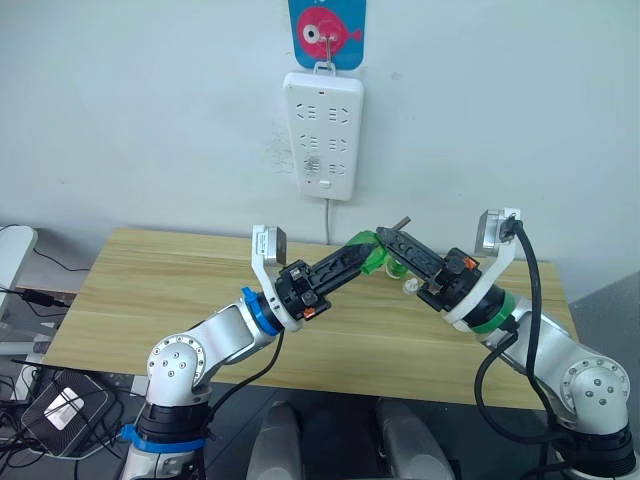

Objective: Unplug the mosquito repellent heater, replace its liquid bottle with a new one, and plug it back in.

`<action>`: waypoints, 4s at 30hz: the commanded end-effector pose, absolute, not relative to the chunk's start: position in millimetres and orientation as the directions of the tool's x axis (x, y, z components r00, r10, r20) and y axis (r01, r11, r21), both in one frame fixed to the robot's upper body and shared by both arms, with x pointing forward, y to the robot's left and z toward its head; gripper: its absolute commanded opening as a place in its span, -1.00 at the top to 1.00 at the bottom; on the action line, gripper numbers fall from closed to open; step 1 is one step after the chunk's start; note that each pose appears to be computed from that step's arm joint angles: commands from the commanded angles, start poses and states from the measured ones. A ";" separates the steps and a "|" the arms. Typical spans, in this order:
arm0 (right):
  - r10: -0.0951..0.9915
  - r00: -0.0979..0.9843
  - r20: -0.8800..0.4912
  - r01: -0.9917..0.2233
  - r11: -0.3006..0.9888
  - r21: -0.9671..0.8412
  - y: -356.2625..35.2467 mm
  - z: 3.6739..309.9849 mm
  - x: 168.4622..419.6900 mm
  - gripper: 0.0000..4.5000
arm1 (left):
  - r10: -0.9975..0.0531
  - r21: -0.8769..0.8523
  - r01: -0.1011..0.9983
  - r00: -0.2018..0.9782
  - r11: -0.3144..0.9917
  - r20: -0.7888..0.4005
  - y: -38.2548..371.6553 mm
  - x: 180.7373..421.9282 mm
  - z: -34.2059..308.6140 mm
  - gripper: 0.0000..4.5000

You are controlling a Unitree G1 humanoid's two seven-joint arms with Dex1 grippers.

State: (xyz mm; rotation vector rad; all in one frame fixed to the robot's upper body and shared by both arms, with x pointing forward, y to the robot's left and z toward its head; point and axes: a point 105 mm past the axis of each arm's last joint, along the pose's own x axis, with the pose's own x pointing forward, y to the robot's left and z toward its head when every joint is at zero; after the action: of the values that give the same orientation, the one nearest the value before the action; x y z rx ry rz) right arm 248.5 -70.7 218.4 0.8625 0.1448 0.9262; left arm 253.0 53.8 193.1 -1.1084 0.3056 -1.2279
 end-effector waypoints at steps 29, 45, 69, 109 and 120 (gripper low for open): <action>0.124 0.721 -0.681 -0.315 0.935 -0.163 -248.7 104.8 284.4 -1.00 | -0.988 0.633 0.766 -0.025 -0.116 -0.152 74.7 235.6 103.0 -0.06; 0.105 0.617 -0.780 -0.200 0.979 -0.027 -242.8 80.6 306.9 -1.00 | -0.987 0.508 0.854 -0.041 -0.114 -0.153 77.7 225.2 105.3 -0.06; 0.107 0.623 -0.775 -0.187 0.982 -0.015 -231.7 60.3 313.0 -1.00 | -0.980 0.451 0.885 -0.032 -0.119 -0.196 78.1 223.7 103.7 -0.06; 0.861 0.505 0.059 -0.707 0.374 0.600 -123.5 199.9 206.5 -0.32 | -0.996 -0.112 0.989 0.091 0.093 -0.020 84.1 241.9 182.5 -0.06; 0.892 0.450 0.041 -0.707 0.327 0.627 -111.0 201.0 197.1 -0.32 | -0.998 -0.174 0.983 0.054 0.052 0.009 79.4 237.6 188.5 -0.06</action>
State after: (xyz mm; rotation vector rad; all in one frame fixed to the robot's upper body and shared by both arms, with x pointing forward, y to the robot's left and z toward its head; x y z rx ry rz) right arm 206.4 -118.2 192.2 0.6277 0.3631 1.0121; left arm 244.2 83.6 176.7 -0.1466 0.1731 -1.4730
